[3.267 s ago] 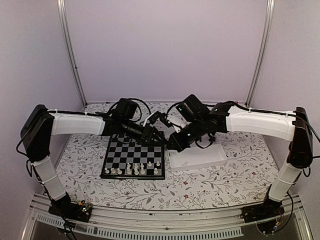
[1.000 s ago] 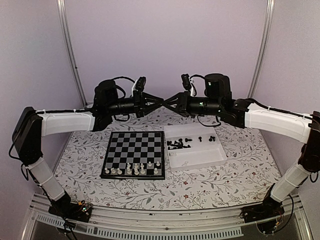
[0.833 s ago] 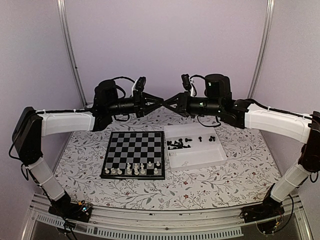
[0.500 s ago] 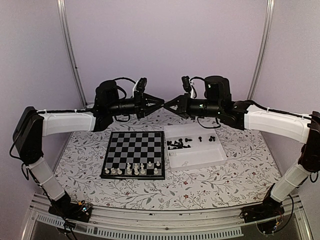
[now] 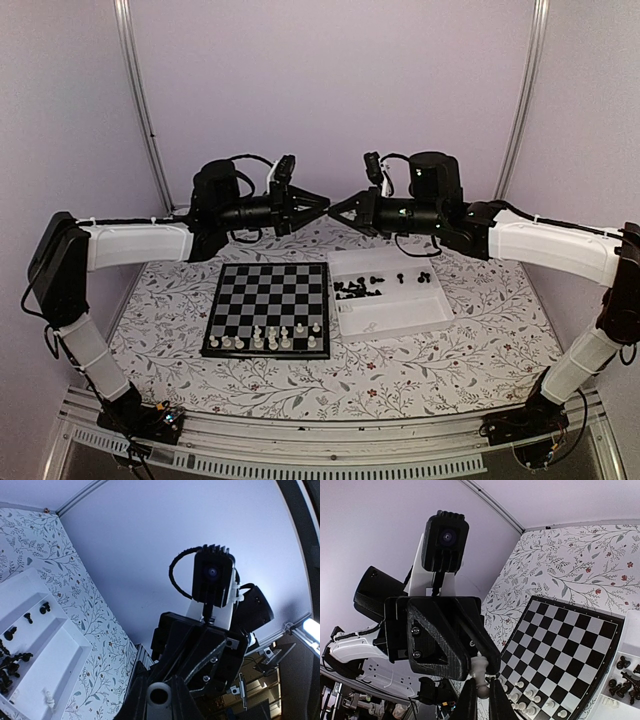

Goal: Set up the chess pieces on the board
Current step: Place the chess piece on the chessboard.

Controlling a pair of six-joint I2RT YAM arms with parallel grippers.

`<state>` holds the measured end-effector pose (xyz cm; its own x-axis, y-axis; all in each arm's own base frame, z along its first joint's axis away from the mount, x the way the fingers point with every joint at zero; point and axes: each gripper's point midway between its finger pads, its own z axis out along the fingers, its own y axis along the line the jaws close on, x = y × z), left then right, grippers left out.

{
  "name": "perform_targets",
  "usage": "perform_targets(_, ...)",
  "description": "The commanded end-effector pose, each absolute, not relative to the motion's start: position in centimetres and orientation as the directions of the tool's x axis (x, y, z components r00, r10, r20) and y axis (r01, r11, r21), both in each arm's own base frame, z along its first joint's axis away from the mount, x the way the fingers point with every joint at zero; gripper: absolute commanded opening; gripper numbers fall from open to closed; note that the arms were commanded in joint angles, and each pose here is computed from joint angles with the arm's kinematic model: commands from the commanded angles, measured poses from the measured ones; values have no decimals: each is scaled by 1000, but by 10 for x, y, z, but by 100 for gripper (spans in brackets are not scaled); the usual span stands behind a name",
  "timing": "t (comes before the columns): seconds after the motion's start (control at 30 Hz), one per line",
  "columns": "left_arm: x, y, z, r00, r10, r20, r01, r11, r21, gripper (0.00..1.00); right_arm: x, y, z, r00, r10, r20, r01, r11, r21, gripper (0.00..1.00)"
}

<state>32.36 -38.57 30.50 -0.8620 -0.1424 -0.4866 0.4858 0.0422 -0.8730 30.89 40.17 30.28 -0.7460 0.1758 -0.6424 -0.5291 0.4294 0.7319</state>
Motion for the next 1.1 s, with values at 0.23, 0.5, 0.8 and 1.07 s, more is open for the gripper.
perform_targets(0.23,341,-357,303,-820,-170,-547,510,218,-832,38,313,402,305,-693,93,-715,-579,520,628,3)
perform_targets(0.5,350,-281,289,-760,-218,-612,448,506,-737,41,297,434,262,-710,-175,-682,-613,631,476,2)
perform_targets(0.8,327,-234,268,-747,-203,-633,377,654,-656,41,287,446,160,-789,-431,-438,-584,747,316,2)
perform_targets(1.07,315,-225,249,-770,-197,-607,345,672,-655,41,280,444,104,-804,-521,-286,-586,774,238,3)
